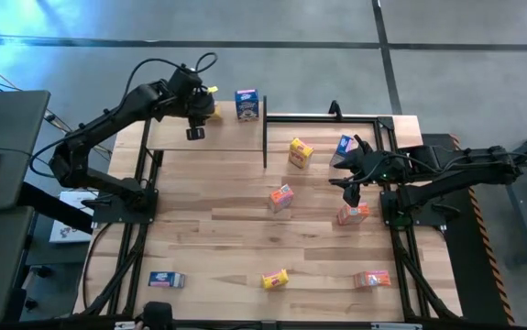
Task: Stack cereal on shelf
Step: Put the middle yellow cereal box on the shelf
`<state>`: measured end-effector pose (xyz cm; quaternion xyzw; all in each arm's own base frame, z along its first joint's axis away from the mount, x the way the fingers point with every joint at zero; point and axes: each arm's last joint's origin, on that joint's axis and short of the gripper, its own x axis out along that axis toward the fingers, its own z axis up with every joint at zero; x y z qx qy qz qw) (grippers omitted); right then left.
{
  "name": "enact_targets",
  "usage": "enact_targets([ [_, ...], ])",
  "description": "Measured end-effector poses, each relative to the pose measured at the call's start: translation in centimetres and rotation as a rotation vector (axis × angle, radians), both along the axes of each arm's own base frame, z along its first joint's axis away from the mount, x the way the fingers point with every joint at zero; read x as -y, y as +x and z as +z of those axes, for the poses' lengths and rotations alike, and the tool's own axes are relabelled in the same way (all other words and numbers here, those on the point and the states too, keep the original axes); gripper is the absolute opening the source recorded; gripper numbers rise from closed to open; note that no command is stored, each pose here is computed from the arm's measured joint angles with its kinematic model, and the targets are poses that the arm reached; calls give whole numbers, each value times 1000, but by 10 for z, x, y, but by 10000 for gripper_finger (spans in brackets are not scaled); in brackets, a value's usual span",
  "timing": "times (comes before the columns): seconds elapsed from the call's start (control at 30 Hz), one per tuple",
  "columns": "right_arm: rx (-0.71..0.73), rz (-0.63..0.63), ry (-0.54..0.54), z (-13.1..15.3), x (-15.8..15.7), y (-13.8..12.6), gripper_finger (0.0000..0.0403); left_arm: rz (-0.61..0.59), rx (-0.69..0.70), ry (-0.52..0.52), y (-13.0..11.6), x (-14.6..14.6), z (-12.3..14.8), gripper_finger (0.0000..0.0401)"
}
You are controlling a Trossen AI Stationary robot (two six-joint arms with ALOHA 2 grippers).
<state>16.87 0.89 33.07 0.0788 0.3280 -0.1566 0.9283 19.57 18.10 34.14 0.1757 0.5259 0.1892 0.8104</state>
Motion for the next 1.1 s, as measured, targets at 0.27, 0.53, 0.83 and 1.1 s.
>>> enact_targets([
  [0.27, 0, 0, 0, 0, 0, 0, 223, 13, -1, -38, -8, -5, -1, 154],
  [0.53, 0, 0, 0, 0, 0, 0, 223, 1, 3, -43, -8, -5, -1, 157],
  [0.83, 0, 0, 0, 0, 0, 0, 223, 19, 14, -47, -12, -10, -1, 208],
  [1.1, 0, 0, 0, 0, 0, 0, 223, 27, 32, -25, -12, -12, 1, 228],
])
